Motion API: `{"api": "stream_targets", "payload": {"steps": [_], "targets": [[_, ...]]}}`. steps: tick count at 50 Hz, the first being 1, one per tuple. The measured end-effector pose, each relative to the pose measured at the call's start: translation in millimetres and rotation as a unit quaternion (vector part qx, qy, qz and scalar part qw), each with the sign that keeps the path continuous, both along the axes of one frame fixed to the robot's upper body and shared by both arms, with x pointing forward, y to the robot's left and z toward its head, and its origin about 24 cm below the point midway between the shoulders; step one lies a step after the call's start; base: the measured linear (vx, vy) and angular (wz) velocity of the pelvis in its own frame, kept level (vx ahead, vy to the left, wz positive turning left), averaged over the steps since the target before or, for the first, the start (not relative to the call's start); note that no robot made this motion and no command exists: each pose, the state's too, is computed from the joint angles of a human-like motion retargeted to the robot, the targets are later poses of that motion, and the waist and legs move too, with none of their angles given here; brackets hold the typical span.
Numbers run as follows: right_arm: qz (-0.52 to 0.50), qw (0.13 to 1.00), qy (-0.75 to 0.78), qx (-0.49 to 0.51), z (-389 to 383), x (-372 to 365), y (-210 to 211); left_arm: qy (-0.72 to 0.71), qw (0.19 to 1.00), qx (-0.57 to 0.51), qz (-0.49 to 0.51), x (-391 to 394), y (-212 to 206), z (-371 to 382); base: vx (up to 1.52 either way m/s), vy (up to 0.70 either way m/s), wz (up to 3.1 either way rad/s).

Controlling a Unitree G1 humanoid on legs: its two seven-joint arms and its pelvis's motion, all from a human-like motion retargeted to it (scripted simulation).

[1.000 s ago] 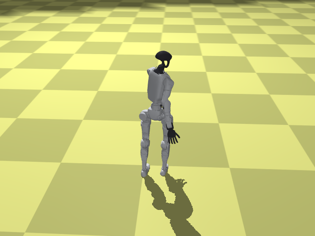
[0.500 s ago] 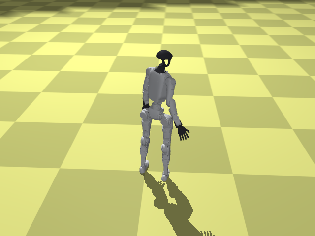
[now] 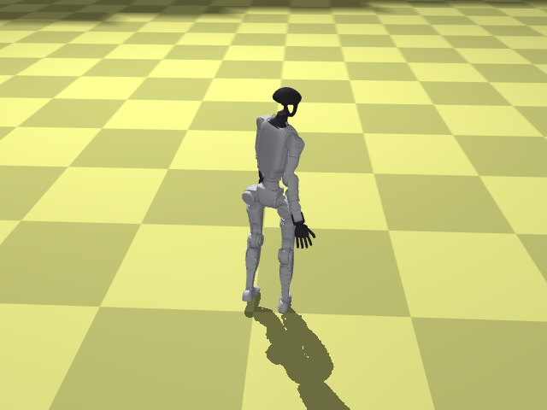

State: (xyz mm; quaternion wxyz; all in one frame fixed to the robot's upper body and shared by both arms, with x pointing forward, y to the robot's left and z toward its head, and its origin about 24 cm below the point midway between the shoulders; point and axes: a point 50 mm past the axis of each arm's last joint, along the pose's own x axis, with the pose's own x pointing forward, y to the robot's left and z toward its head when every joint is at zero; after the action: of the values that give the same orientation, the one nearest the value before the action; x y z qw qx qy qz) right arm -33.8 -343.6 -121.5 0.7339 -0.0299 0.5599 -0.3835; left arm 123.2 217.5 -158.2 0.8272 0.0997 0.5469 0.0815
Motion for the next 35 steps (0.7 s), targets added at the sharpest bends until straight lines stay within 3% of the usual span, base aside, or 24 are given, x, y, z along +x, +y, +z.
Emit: {"api": "stream_targets", "payload": {"steps": [9, 17, 35], "targets": [[0.049, 0.998, -0.036, 0.000, 3, 34, -6, -0.068, 0.996, 0.022, -0.046, 56, -5, 20, 0.19, 0.21, -0.29], [0.016, 0.999, -0.029, 0.006, 1, 15, -2, -0.099, 0.993, 0.031, -0.064, 92, -9, 37, 0.18, 0.22, 0.46], [0.039, 0.999, 0.003, 0.001, 5, 16, -10, -0.079, 0.992, 0.048, -0.083, 92, -4, 38, 0.26, 0.08, -0.16]]}}
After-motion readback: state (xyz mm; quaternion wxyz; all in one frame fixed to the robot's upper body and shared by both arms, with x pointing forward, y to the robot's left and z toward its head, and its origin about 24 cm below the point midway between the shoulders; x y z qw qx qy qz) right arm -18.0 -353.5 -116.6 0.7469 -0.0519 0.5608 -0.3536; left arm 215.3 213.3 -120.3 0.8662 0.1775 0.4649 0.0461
